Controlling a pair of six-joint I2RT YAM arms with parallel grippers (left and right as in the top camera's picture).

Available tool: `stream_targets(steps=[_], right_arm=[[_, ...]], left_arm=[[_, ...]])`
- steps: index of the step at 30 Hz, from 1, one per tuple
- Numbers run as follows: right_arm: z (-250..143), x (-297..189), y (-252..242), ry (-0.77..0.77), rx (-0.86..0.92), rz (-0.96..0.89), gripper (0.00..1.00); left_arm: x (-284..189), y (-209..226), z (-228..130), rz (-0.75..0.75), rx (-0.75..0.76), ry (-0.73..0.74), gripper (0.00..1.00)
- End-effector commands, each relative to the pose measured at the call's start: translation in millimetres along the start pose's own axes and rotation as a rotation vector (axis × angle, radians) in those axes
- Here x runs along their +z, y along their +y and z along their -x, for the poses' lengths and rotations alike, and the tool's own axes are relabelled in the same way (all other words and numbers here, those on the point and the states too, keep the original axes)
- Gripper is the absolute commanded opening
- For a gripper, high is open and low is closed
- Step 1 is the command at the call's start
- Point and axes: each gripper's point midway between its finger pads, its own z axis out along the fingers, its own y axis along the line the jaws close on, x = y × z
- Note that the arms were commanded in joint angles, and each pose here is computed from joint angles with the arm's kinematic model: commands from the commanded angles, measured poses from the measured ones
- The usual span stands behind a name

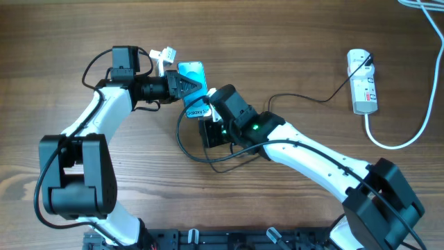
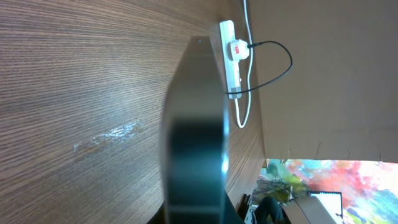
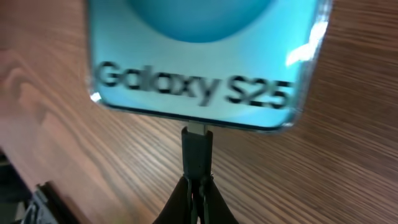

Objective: Plug charger to phone and switch on socket
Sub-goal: 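Push the USB-C plug upward into the phone port with the right gripper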

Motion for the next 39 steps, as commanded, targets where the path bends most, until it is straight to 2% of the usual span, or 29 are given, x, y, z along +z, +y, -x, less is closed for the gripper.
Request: stream_targets(steps=[1,9,28,32,39], right_arm=[[1.5,0.1,16.3,0.023,-0.073,0.096,0.04],[7.3,0.7,-9.0,-0.019,0.000,-0.044,0.04],[25.3,-1.8,-5.6,-0.081,0.049,-0.006,0.04],[29.8,-2.2,-3.2,-0.098,0.043,0.003,0.04],[42.6,-8.2,-12.2,-0.121,0.068,0.028,0.04]], left_arm=[[-1.7,-10.4,1.6,-0.046,0.015,0.004,0.04],[-1.7,-10.4,1.5,-0.047,0.014,0.004,0.04],[-1.5,-11.2,1.1,-0.050,0.023,0.006,0.04],[-1.3,-18.0,-3.6,-0.091,0.094,0.023,0.04],[5.0,-22.8,-10.3,-0.102,0.113,0.048,0.04]])
